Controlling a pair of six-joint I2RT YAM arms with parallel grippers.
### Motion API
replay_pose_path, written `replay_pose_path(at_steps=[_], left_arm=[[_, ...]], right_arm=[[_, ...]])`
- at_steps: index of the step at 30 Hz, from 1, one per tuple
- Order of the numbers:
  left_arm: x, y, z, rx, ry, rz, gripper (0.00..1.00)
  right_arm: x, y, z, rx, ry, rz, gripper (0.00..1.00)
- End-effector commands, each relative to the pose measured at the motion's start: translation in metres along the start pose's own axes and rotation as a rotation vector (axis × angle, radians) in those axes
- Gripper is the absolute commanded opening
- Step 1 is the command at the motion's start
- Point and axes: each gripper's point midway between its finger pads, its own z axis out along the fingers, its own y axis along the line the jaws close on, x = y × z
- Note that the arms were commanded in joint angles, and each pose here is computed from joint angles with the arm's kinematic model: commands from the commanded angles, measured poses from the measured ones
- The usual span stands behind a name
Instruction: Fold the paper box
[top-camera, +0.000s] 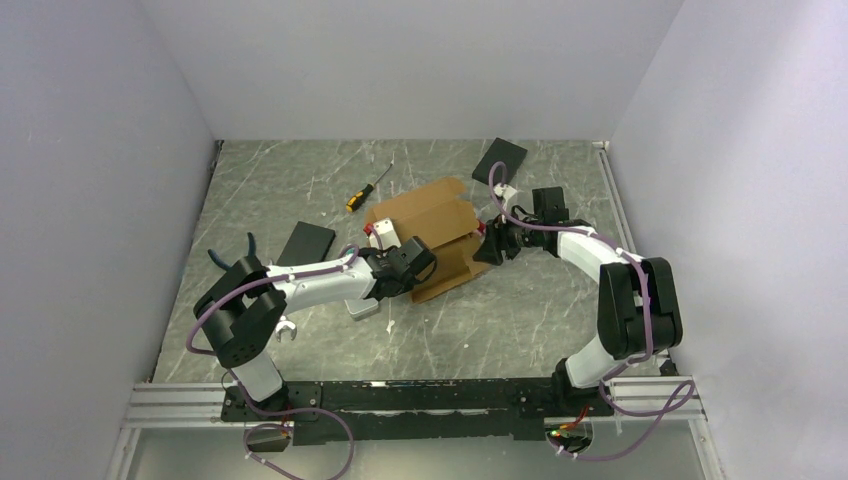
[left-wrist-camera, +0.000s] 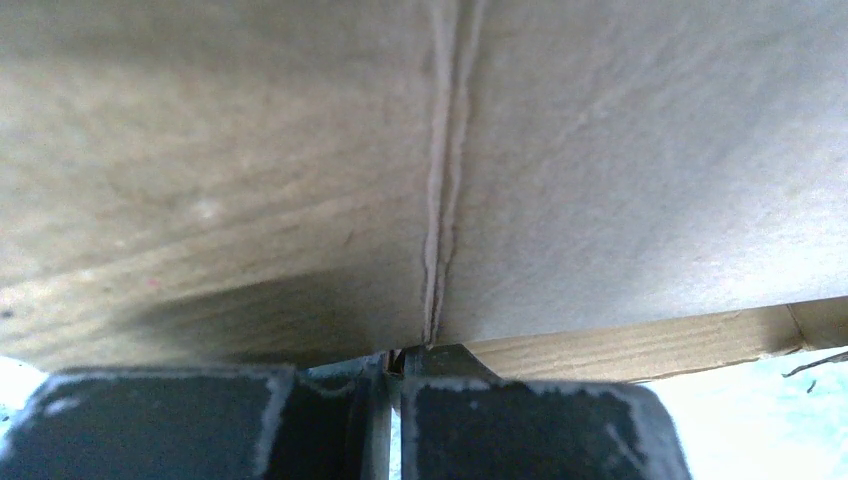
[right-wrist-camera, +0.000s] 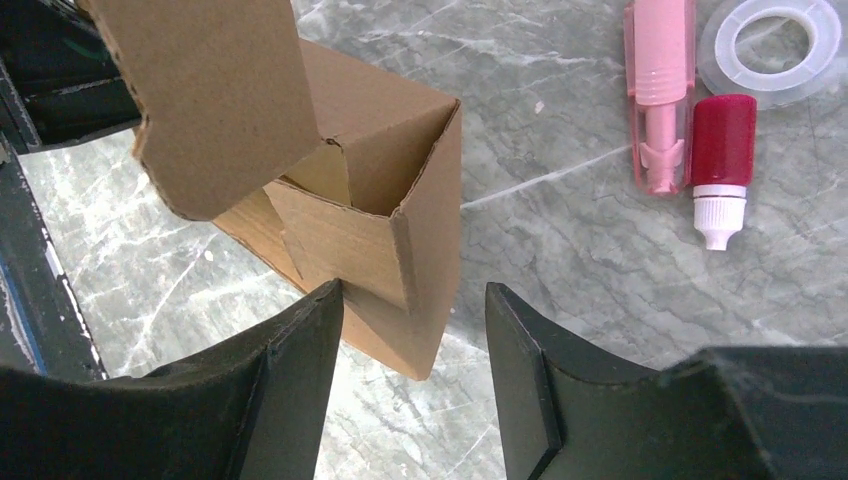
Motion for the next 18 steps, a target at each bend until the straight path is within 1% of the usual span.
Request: replay_pose_path(at_steps=[1, 5, 9, 12, 15, 18], left_arm=[[0.016, 0.013, 0.007, -0.052, 0.047, 0.021, 0.00], [0.016, 0.013, 0.006, -0.051, 0.051, 0.006, 0.00], [0.017, 0.012, 0.006, -0.056, 0.058, -0.003, 0.00], [0.017, 0.012, 0.006, -0.064, 0.061, -0.012, 0.00], [0.018, 0.010, 0.005, -0.066, 0.066, -0.021, 0.00], [0.019, 0.010, 0.004, -0.071, 0.072, -0.034, 0.00]], right_arm=[[-0.018, -0.003, -0.004, 0.051, -0.059, -0.056, 0.58], [-0.023, -0.002, -0.002, 0.087, -0.091, -0.052, 0.61], [-0.028, -0.002, 0.001, 0.137, -0.128, -0.064, 0.60], [-0.032, -0.004, 0.003, 0.182, -0.146, -0.083, 0.55], [-0.030, -0.008, 0.007, 0.222, -0.141, -0.080, 0.47], [-0.031, -0.009, 0.009, 0.245, -0.141, -0.081, 0.43]])
